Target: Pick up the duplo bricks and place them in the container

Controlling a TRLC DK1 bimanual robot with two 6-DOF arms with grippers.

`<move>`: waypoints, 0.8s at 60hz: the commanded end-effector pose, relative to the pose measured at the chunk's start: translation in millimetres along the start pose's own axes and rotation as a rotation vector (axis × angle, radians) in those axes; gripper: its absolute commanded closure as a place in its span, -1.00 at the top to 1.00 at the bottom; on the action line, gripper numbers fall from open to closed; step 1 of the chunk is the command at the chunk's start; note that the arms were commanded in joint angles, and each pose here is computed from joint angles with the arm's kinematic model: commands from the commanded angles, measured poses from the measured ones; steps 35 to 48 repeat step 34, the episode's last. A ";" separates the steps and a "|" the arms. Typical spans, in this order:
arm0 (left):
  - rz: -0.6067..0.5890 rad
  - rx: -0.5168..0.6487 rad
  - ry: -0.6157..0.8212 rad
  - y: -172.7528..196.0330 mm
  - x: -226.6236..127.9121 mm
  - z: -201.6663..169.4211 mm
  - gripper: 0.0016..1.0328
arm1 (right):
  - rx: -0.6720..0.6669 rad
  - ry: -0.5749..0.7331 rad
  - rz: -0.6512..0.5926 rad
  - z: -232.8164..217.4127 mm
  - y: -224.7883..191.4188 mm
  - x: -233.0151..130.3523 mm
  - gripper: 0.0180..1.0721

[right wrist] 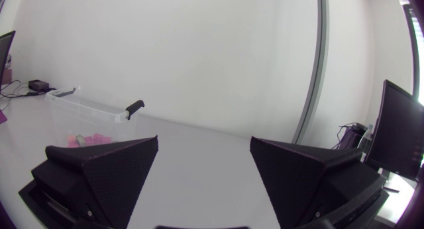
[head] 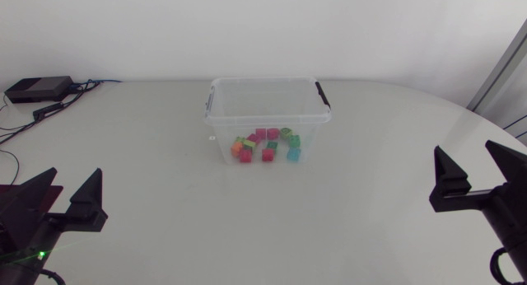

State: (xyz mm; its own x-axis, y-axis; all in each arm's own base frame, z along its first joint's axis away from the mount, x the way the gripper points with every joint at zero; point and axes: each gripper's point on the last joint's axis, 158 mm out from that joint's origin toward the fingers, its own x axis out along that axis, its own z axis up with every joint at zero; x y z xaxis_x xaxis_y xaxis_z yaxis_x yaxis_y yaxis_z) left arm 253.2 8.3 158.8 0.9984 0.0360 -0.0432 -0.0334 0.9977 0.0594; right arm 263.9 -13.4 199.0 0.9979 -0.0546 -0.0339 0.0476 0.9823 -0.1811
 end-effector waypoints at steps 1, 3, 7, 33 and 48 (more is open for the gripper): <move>-0.021 -0.033 0.012 -4.8 0.9 -7.1 0.91 | 0.061 0.020 0.016 -17.5 6.6 -2.0 0.91; -0.024 -0.036 0.012 -5.6 0.9 -7.2 0.91 | 0.074 0.020 0.020 -20.8 8.1 -3.0 0.91; -0.032 -0.042 0.013 -7.3 0.9 -7.4 0.91 | 0.103 0.019 0.027 -27.8 11.2 -4.9 0.91; -0.054 -0.058 0.016 -12.0 0.9 -8.0 0.91 | 0.180 0.019 0.047 -47.4 19.8 -8.4 0.91; -0.054 -0.058 0.016 -12.0 0.9 -8.0 0.91 | 0.180 0.019 0.047 -47.4 19.8 -8.4 0.91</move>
